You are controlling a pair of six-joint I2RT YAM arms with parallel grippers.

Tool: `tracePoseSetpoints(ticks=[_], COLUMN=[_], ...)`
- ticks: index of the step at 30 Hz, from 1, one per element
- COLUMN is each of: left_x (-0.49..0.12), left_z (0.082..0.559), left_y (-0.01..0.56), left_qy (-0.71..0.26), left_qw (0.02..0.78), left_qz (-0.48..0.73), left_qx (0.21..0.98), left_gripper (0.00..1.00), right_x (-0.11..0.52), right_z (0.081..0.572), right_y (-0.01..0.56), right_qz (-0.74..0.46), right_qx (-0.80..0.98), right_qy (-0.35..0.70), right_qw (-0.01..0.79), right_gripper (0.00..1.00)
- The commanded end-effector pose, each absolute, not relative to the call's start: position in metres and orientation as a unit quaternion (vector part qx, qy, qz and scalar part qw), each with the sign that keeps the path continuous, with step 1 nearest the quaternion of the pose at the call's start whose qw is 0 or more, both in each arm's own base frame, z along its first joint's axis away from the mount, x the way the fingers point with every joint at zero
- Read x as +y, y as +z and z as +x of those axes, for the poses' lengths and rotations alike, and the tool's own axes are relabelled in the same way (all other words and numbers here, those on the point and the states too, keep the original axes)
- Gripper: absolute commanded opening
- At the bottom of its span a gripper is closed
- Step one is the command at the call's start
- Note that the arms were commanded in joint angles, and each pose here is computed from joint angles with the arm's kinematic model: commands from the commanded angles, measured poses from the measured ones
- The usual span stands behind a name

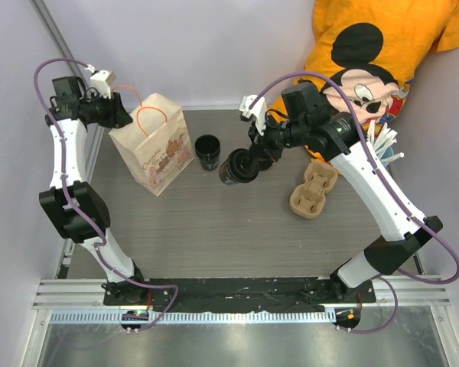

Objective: Pack the takeout coffee

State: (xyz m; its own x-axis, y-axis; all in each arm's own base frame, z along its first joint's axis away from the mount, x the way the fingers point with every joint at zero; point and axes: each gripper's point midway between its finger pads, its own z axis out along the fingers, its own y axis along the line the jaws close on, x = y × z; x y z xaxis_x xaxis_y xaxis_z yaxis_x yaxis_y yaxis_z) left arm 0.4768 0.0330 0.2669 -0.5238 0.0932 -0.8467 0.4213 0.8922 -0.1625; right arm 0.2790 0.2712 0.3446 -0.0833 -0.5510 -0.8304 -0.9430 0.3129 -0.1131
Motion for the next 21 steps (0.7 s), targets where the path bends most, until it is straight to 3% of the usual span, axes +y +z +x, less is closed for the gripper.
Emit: tracePoseSetpoints(ticks=[1,5,9,11,21], left_x=[0.033,0.033,0.03,0.026,0.007], left_z=[0.482,0.477,0.469,0.463,0.423], left_y=[0.277,0.272,0.274,0.28,0.301], left_qy=[-0.169,-0.169,-0.172,-0.175,-0.206], left_qw=[0.479,0.471,0.47,0.474,0.463], left_qz=[0.171,0.173,0.173,0.175,0.173], left_qx=[0.844,0.849,0.848,0.845,0.844], left_gripper=[0.35,0.16,0.1,0.0,0.0], right_x=[0.27,0.269,0.269,0.269,0.272], right_z=[0.273,0.273,0.274,0.275,0.28], right_y=[0.373,0.375,0.38,0.386,0.417], right_qz=[-0.531,-0.53,-0.524,-0.521,-0.498], right_qx=[0.676,0.676,0.676,0.673,0.66], right_qy=[0.246,0.247,0.251,0.253,0.26], right_qw=[0.447,0.449,0.454,0.46,0.498], right_gripper=[0.01,0.01,0.01,0.01,0.01])
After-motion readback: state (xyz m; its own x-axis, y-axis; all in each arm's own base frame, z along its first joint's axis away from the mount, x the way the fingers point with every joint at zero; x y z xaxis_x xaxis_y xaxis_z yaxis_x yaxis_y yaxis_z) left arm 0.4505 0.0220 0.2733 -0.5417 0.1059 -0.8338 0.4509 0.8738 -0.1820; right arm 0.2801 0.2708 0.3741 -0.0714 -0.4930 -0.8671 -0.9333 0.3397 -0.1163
